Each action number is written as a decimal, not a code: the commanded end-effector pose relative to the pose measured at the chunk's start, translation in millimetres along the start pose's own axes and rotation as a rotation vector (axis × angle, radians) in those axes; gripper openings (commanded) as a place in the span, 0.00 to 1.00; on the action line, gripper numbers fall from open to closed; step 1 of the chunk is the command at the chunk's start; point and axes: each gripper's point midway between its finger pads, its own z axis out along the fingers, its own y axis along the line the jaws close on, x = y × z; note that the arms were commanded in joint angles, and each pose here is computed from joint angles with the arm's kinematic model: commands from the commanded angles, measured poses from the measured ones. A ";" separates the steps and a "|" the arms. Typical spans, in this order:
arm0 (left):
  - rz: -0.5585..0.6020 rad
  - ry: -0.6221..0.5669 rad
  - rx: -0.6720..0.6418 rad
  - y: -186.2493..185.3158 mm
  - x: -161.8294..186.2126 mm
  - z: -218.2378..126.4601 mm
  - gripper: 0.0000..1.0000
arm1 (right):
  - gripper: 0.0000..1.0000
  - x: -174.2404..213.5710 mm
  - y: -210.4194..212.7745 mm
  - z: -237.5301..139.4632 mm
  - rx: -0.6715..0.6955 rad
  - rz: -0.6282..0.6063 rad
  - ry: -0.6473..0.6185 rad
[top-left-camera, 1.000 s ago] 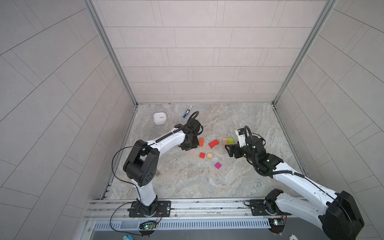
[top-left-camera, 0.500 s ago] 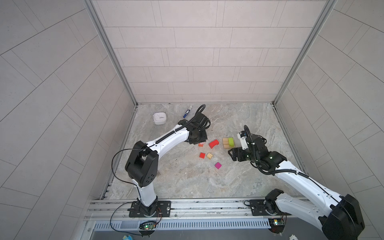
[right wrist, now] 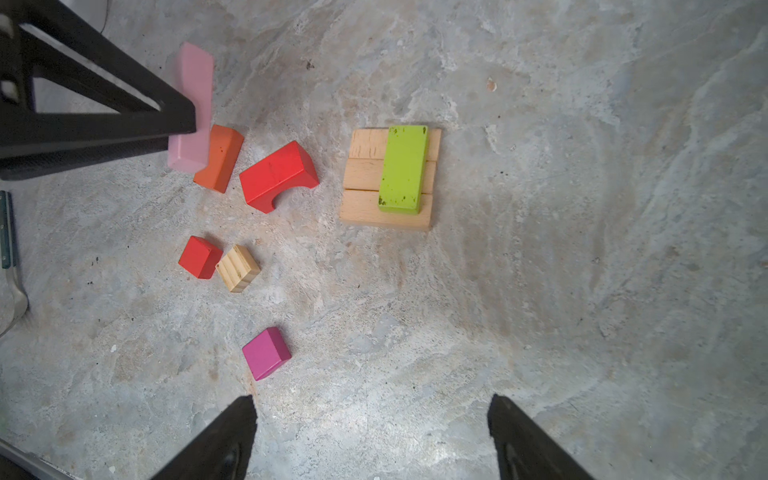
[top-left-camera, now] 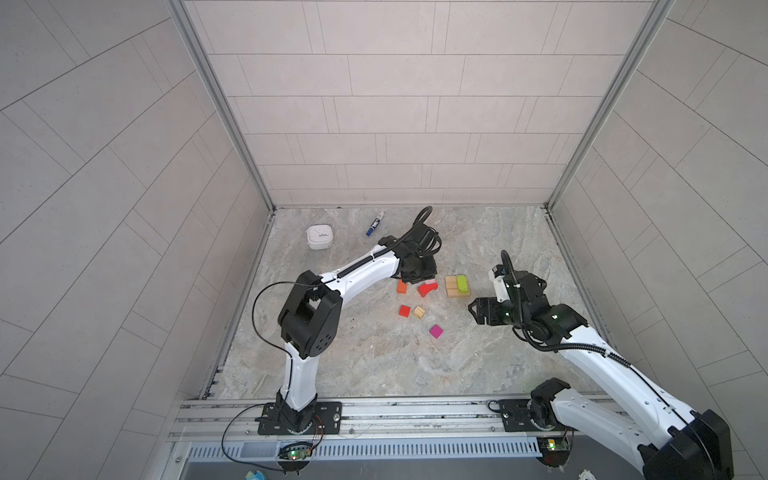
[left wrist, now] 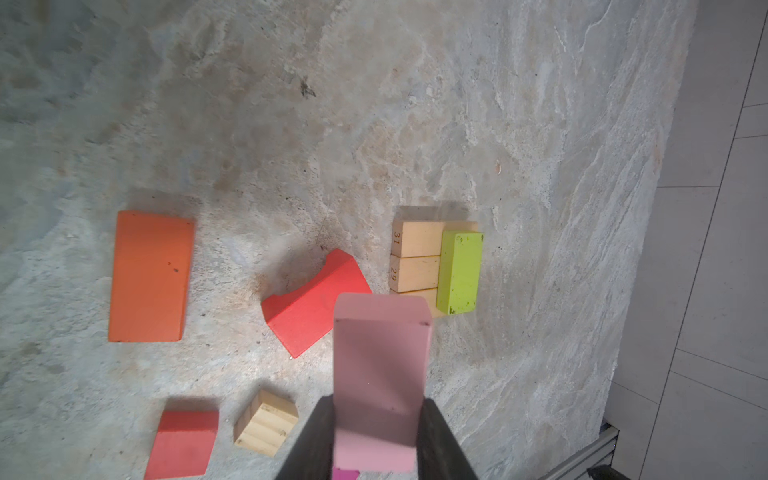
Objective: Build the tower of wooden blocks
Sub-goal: 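Carry the pink block with the left gripper over the bar stack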
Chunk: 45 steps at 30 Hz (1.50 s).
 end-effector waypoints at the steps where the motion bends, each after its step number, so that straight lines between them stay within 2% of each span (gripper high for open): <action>1: -0.007 -0.017 0.070 -23.1 -7.2 4.1 0.28 | 0.88 -0.6 -2.4 -9.2 0.007 0.006 0.006; 16: -0.021 0.026 0.169 -50.3 -2.8 45.0 0.27 | 0.88 0.4 -10.9 -9.9 0.022 0.036 0.003; 45: -0.020 0.094 0.176 -46.8 17.2 83.7 0.28 | 0.88 -0.3 -14.6 -6.8 0.016 0.051 0.013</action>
